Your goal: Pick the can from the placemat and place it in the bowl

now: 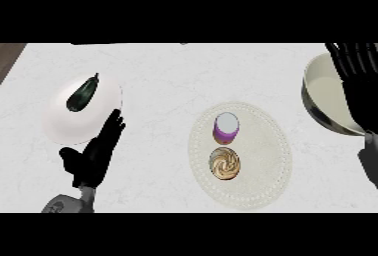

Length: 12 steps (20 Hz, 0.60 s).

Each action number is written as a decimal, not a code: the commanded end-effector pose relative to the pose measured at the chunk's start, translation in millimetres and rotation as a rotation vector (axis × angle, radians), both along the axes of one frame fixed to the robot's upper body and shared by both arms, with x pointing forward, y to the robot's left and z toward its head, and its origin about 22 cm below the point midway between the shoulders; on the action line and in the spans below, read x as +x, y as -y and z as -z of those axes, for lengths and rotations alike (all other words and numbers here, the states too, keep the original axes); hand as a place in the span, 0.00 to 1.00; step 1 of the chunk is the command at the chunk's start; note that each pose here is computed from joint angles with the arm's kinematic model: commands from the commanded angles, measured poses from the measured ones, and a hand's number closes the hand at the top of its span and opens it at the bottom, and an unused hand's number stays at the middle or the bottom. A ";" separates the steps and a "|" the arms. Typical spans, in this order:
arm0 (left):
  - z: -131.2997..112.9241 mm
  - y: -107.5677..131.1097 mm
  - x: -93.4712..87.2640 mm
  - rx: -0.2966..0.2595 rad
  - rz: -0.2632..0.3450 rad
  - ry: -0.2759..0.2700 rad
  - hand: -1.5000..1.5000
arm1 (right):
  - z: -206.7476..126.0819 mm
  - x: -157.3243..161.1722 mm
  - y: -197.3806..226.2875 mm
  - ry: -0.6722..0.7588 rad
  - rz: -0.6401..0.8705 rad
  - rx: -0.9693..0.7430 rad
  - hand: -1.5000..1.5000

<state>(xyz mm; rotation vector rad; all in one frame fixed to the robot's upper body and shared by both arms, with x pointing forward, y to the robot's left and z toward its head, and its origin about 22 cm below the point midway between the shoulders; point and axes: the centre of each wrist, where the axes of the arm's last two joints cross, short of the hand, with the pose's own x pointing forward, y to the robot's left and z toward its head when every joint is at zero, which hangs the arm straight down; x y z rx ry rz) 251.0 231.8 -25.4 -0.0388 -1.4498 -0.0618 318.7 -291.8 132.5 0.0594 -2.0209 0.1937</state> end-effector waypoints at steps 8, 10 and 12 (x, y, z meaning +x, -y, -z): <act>-77.3 -37.4 44.2 0.309 -0.112 0.274 0.50 | 65.1 19.9 41.1 -0.209 0.082 -0.048 1.00; -84.3 -35.4 45.7 0.318 -0.123 0.266 0.50 | 99.2 22.7 39.5 -0.186 -0.109 0.172 0.00; -85.2 -20.1 43.8 0.316 -0.124 0.260 0.50 | 98.1 25.6 54.0 -0.103 -0.236 0.185 0.00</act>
